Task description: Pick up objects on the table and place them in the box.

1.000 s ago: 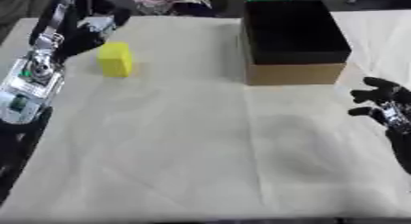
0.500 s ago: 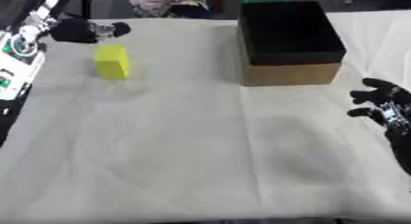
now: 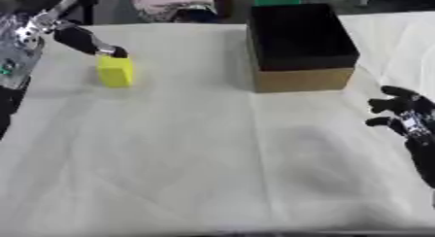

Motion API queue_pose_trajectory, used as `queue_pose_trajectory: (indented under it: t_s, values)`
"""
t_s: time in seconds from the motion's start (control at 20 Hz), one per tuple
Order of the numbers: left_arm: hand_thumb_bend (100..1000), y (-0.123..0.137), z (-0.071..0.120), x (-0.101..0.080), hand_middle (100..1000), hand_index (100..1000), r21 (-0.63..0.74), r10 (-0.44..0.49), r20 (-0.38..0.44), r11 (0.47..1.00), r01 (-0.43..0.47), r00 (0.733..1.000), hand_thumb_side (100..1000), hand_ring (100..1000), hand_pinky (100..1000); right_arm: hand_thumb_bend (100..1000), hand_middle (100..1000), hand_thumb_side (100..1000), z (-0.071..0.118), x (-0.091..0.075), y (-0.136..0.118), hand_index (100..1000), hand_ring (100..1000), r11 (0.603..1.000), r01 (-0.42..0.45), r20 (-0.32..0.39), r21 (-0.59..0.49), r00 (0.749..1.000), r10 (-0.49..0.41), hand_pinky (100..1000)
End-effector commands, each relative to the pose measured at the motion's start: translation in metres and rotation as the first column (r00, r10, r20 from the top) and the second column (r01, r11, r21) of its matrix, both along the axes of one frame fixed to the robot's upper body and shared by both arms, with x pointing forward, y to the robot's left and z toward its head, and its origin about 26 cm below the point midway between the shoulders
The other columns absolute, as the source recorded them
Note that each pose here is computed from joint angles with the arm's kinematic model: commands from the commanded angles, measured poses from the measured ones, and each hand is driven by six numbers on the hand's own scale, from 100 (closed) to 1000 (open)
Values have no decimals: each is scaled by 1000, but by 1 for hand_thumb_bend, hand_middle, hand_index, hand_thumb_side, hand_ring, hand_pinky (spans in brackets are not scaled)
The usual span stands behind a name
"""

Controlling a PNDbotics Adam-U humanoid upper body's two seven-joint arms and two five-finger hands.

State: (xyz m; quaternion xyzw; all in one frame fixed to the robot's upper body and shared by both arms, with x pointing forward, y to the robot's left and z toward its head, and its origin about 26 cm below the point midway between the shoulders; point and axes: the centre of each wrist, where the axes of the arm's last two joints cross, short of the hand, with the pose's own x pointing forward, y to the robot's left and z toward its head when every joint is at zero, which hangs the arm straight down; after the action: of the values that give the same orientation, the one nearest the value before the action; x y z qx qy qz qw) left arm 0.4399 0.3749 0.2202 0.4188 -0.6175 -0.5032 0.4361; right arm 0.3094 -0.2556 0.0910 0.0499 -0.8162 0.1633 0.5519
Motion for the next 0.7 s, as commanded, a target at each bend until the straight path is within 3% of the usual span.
queue_pose_trajectory:
  t_s: [0.05,0.2,0.7]
  values:
    - [882,7,8,6,787,823,70,24,-11,997,-23,1000,383,768,775,100,562,612,5,0,-3,828,824,1000,-7,13,-14,1000,7,640]
    - [886,9,2,13,787,823,106,37,-41,994,-33,998,407,768,773,100,562,614,4,0,-2,828,824,1000,-9,11,-14,1000,9,640]
    - [864,11,-15,22,773,814,163,78,-87,985,-63,993,346,758,763,100,562,620,3,0,-1,828,825,1000,-12,8,-13,1000,12,641]
